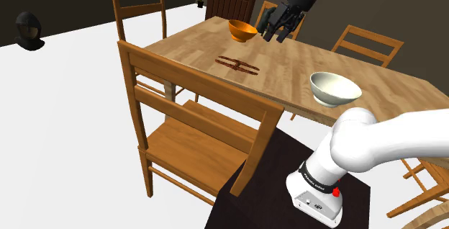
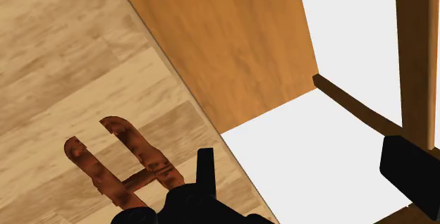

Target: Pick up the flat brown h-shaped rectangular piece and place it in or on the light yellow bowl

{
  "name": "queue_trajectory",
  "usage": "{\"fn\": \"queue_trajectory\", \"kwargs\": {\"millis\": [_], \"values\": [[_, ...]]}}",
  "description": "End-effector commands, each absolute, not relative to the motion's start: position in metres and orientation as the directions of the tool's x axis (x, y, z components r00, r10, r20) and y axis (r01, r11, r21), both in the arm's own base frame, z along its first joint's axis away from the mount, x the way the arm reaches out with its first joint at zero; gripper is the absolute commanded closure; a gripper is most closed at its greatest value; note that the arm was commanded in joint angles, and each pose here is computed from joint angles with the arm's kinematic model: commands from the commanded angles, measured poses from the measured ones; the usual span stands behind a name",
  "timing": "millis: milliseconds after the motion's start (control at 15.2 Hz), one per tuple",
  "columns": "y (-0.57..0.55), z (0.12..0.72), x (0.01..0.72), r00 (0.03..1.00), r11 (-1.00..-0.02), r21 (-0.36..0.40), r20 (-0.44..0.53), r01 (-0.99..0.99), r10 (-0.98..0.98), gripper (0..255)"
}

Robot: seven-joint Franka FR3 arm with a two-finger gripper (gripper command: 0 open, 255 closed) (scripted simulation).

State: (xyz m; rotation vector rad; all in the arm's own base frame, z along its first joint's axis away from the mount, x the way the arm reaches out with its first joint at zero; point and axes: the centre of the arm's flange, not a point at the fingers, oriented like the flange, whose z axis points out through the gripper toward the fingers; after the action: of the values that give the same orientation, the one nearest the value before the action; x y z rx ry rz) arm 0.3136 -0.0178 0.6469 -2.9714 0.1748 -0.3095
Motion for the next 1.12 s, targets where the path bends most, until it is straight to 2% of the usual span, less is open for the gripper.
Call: {"fn": "queue_trajectory", "kwargs": {"millis": [0, 1056], "values": [[-0.018, 0.647, 0.314, 0.972, -0.982, -0.159, 0.196, -0.1, -0.131, 0], [-0.127, 0.539, 0.472, 0.995, -0.993, -0.104, 0.076, -0.051, -0.059, 0]]}}
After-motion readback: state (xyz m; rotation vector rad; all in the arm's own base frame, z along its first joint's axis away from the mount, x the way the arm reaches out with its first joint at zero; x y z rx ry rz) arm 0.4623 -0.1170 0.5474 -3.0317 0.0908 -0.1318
